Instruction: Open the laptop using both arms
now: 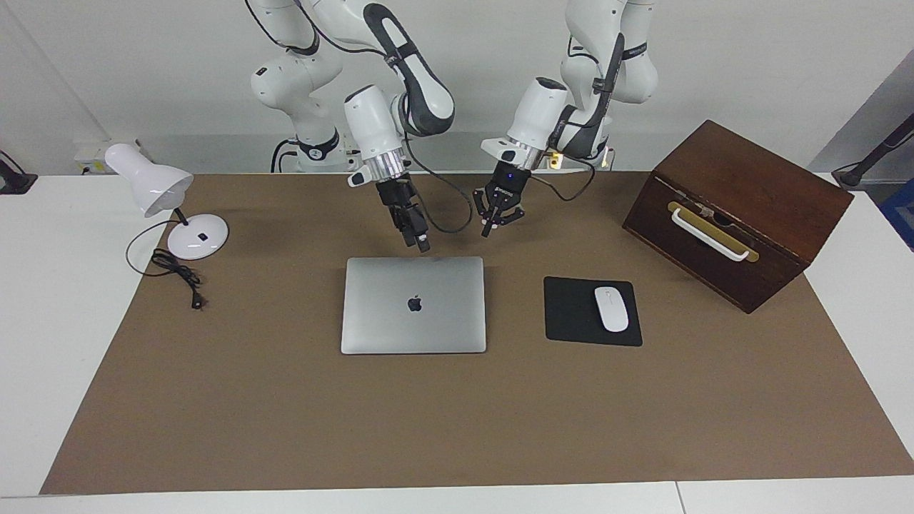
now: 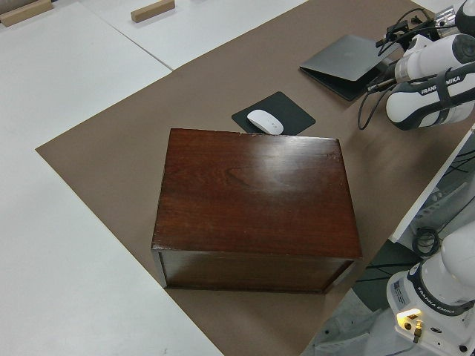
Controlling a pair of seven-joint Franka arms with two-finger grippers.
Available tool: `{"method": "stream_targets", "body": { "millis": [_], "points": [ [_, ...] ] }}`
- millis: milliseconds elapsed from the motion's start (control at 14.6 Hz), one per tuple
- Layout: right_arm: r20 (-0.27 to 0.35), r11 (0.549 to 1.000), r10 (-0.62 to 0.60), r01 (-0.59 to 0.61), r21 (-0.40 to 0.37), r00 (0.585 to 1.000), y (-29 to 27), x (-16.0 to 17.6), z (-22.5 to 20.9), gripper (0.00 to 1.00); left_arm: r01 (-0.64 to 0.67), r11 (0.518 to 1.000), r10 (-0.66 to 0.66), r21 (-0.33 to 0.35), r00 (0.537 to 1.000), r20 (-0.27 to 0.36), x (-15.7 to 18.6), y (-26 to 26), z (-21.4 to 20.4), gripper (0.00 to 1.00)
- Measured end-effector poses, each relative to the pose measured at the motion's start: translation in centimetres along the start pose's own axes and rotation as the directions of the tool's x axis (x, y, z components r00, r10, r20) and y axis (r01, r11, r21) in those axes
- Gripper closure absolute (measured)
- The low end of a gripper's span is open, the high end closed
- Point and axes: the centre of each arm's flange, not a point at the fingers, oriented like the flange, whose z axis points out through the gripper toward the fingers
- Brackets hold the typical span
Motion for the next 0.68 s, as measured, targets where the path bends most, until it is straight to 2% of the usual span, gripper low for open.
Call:
{"method": "stream_targets", "body": {
  "millis": [342, 684],
  "points": [
    [-0.002, 1.000, -0.005, 0.005, -0.009, 1.000, 0.2, -0.1, 0.5, 0.00, 0.012, 1.000, -0.012, -0.012, 0.999, -0.047, -1.6, -0.9, 2.8, 0.99],
    [-0.002, 1.000, -0.007, 0.007, -0.008, 1.000, 0.1, -0.1, 0.5, 0.00, 0.023, 1.000, -0.025, -0.018, 0.996, -0.088, -0.4, -1.0, 3.0, 0.99]
  ]
}}
